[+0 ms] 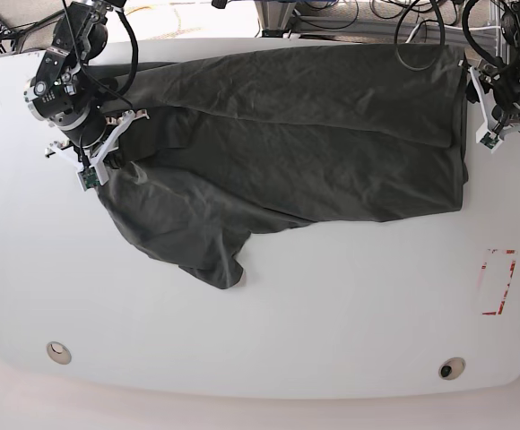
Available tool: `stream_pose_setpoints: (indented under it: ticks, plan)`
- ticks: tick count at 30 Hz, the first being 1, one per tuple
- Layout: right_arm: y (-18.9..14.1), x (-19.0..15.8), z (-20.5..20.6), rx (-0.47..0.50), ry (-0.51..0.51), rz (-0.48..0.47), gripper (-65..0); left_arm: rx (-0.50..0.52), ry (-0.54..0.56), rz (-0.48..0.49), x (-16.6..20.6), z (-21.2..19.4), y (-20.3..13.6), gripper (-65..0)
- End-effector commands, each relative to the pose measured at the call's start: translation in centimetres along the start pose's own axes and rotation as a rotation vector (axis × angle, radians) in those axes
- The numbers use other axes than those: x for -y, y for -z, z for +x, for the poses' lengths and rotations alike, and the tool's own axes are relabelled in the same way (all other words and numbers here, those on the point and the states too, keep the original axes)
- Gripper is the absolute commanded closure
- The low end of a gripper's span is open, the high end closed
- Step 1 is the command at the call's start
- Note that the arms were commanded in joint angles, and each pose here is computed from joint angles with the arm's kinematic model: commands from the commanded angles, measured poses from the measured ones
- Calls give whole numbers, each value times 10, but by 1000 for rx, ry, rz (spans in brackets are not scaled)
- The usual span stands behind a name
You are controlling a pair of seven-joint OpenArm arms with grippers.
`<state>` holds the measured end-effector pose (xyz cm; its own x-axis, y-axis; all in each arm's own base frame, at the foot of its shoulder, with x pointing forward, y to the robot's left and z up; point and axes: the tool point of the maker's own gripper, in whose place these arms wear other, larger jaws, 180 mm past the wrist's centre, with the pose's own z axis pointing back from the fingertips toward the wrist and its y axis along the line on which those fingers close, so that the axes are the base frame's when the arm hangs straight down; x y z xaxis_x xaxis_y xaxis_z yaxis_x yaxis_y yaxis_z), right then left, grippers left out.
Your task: Fold the T-shirt properly
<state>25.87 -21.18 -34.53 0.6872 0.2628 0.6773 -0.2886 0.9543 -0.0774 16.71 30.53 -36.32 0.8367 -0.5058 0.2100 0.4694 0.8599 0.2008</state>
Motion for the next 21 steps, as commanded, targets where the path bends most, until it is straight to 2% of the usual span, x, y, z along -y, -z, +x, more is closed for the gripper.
stream_pose_setpoints:
  ticks: [1,8,15,18,20,21]
  plan:
    - [-3,9,26,75,-20,-19,0,13,14,25,-8,4,-6,-306]
    - [6,14,44,110,-9,-14,0,13,14,25,-8,4,-6,-306]
    - [18,17,40,91,20,4,0,13,14,25,-8,4,-6,-306]
    - [16,15,36,83,17,4,-54,12,15,27,-8,4,-6,-306]
    - [11,14,33,80,5,-2,-147,12,15,27,-8,4,-6,-306]
    - [8,12,30,76,-1,-4,-216,11,14,26,-8,4,-6,-306]
